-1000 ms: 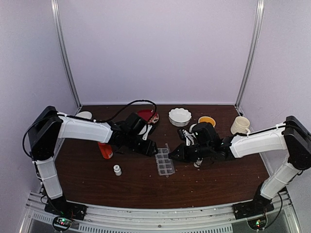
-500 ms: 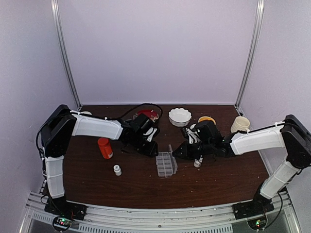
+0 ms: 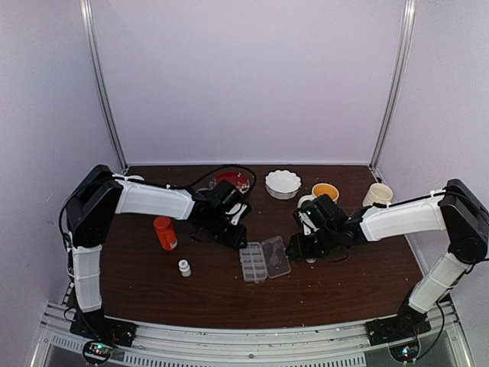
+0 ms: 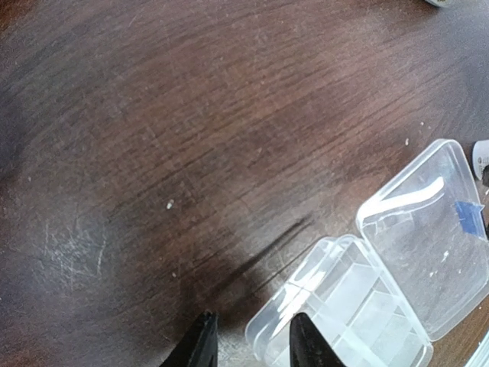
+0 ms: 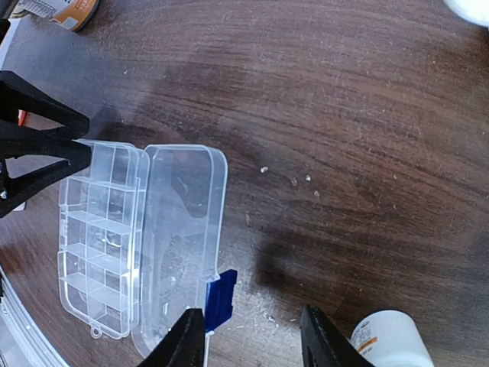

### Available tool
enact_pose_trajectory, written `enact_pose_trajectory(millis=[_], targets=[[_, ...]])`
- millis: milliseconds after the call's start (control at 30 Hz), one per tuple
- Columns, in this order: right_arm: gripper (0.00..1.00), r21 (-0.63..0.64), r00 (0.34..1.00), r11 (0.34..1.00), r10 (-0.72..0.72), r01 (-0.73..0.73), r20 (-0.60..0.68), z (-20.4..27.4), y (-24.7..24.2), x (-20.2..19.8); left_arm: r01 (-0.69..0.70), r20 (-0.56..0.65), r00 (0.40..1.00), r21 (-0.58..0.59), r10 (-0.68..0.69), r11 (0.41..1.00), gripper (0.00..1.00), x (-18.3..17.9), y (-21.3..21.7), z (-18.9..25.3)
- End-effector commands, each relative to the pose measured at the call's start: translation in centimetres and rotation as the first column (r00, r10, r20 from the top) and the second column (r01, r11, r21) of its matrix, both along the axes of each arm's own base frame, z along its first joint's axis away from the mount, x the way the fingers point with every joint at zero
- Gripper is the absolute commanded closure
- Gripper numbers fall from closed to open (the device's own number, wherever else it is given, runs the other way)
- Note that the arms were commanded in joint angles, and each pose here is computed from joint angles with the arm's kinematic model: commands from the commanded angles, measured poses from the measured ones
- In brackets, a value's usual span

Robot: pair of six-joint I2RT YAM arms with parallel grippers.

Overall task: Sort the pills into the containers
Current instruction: Open the lid of the pill container.

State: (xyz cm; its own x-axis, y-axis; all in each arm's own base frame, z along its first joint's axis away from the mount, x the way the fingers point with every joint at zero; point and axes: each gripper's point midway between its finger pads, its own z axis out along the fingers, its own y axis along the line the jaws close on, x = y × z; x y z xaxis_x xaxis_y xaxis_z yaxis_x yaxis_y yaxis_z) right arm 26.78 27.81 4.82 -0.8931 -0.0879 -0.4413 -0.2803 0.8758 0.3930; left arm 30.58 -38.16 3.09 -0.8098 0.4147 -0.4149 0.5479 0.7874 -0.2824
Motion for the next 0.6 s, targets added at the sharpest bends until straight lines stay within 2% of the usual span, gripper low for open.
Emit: enact_pose_trajectory(millis=[0,333,567], targets=[[0.55,-0.071,0.998,0.997,0.006,-0.001,0.06,1.0,-0.6,1.4,0.014,0.019,1.0,-0.008,-0.014,1.0,0.65,-0.2,0.2,0.3],[0.54,-0.113,0.997,0.993,0.035,-0.028,0.063,1.3,-0.3,1.9,0.0,0.059,0.998,-0.003,0.0,1.0,0.65,0.7,0.2,1.1],[0.52,-0.051,0.993,0.998,0.049,-0.044,0.105,2.9,0.7,2.0,0.008,0.073,0.997,0.001,-0.008,1.0,0.65,0.6,0.3,1.4]])
